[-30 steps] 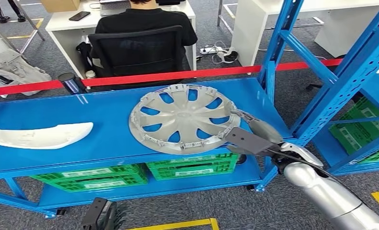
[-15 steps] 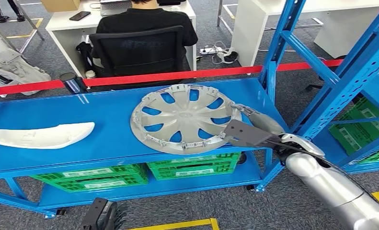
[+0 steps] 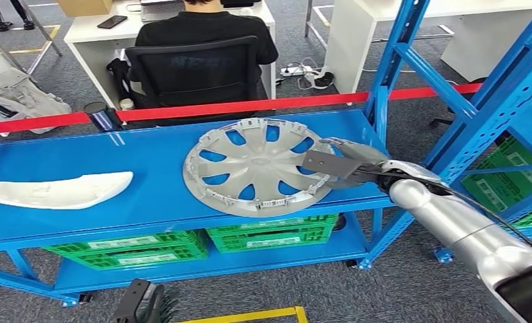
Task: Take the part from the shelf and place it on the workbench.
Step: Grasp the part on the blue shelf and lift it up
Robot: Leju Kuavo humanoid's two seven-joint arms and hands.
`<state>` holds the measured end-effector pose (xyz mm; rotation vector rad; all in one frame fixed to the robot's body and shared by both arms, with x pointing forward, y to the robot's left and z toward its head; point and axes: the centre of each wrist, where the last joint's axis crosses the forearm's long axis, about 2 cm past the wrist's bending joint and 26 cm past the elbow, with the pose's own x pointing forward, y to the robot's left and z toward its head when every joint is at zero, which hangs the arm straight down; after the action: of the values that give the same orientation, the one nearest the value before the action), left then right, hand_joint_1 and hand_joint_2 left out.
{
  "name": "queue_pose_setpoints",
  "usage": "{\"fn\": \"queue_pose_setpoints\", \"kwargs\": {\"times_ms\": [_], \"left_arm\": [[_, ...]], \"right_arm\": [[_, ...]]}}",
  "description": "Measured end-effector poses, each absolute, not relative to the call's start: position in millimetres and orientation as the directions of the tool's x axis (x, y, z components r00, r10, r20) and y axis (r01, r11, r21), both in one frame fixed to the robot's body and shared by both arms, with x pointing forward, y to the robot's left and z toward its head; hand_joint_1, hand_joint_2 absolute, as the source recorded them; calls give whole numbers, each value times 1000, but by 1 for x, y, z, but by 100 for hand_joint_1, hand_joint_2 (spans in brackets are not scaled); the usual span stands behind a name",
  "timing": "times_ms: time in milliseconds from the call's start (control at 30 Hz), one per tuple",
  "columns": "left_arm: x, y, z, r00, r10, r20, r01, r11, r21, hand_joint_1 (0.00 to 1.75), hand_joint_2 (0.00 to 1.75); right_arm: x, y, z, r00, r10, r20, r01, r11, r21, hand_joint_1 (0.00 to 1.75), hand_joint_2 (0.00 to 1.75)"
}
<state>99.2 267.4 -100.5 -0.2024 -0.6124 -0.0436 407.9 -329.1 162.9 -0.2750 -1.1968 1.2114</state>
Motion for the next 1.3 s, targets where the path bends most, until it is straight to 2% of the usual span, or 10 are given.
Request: {"fn": "queue_pose_setpoints", "kwargs": {"times_ms": [300, 733, 967, 1300], "left_arm": [[99, 267, -101, 817, 37, 576, 84, 980, -182, 0, 0], [98, 266, -101, 811, 29, 585, 92, 980, -176, 0, 0], [97, 266, -101, 806, 32, 591, 90, 980, -177, 0, 0], [96, 266, -101, 806, 33, 591, 90, 980, -178, 0, 0]], "right_arm": [[424, -295, 163, -175, 792, 585, -673, 338, -658, 0, 175], [407, -259, 172, -330, 701, 632, -659, 309, -686, 0, 175], [395, -260, 181, -369, 683, 631, -638, 307, -706, 0, 175], [384, -274, 162, -323, 715, 620, -651, 307, -694, 0, 175]]}}
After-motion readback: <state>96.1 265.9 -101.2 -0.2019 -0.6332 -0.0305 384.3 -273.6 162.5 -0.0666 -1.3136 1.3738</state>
